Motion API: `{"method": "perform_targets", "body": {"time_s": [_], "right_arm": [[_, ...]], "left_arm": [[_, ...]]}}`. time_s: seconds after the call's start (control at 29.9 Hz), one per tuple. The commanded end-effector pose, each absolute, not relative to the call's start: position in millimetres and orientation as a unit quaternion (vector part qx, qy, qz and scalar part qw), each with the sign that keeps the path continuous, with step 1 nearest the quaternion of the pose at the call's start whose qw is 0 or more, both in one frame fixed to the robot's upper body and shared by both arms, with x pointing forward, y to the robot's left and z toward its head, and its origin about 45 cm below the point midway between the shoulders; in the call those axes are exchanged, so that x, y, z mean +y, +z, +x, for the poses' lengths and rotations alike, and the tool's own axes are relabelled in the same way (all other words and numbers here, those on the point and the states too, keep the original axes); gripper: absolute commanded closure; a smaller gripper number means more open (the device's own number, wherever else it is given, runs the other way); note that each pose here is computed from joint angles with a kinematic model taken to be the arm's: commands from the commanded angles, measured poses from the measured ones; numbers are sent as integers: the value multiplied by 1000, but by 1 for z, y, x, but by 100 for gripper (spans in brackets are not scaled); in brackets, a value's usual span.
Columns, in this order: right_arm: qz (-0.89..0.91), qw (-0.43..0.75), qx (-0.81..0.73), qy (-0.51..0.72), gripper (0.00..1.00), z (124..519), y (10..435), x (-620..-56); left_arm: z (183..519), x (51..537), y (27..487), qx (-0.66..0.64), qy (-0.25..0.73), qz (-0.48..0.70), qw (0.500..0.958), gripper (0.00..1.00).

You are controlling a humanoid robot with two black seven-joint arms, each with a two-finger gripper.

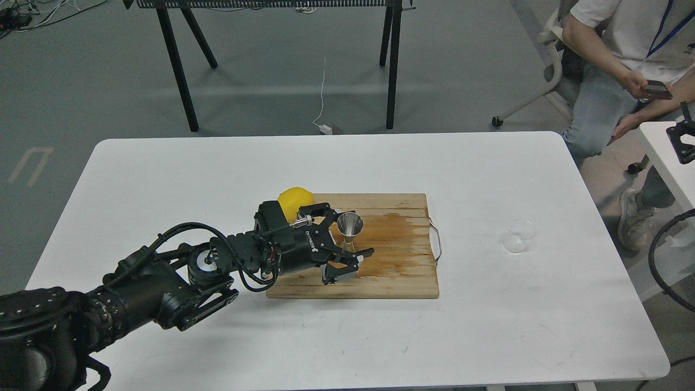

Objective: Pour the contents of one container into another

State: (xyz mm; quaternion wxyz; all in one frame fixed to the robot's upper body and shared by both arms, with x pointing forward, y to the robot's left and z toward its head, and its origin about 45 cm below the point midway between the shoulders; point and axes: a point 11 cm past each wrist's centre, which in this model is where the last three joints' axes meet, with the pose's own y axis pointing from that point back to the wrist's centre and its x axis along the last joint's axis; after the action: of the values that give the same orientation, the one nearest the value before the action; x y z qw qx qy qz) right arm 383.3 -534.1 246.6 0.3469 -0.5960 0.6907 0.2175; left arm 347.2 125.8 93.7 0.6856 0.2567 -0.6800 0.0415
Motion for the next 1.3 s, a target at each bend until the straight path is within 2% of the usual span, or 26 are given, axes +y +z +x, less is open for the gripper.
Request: {"method": "perform_targets", "body": {"time_s": [0.0,0.1,0.33,0.53,0.6,0.74,0.8,1.04,1.17,1.27], "right_arm": [[-597,347,689,218,0,384,247,-533],[-597,347,689,218,0,384,247,-533],[-597,347,690,218,0,383,246,-533],[-596,346,691,218,0,383,246,-534],[-594,347,693,215,0,383,247,-537],[-591,355,694,208,0,386,255,-540],[-592,355,693,208,0,387,257,-540],[-598,329,700,210,0,379,256,-549],[-599,321,700,219,0,378,250,-547],[-599,309,700,236,0,374,237,-543]], "left_arm": [[349,140,97,-681,42,265,681,12],[352,151,101,-683,45,269,677,10],[363,160,156,-704,106,228,664,9],[386,166,203,-655,249,187,689,9],[395,175,224,-616,309,167,705,9],[410,184,251,-467,394,116,783,8],[419,192,267,-400,436,76,803,1],[441,234,314,-237,514,-54,823,0],[447,252,319,-142,536,-122,823,0],[445,262,321,-81,518,-164,835,0]]}}
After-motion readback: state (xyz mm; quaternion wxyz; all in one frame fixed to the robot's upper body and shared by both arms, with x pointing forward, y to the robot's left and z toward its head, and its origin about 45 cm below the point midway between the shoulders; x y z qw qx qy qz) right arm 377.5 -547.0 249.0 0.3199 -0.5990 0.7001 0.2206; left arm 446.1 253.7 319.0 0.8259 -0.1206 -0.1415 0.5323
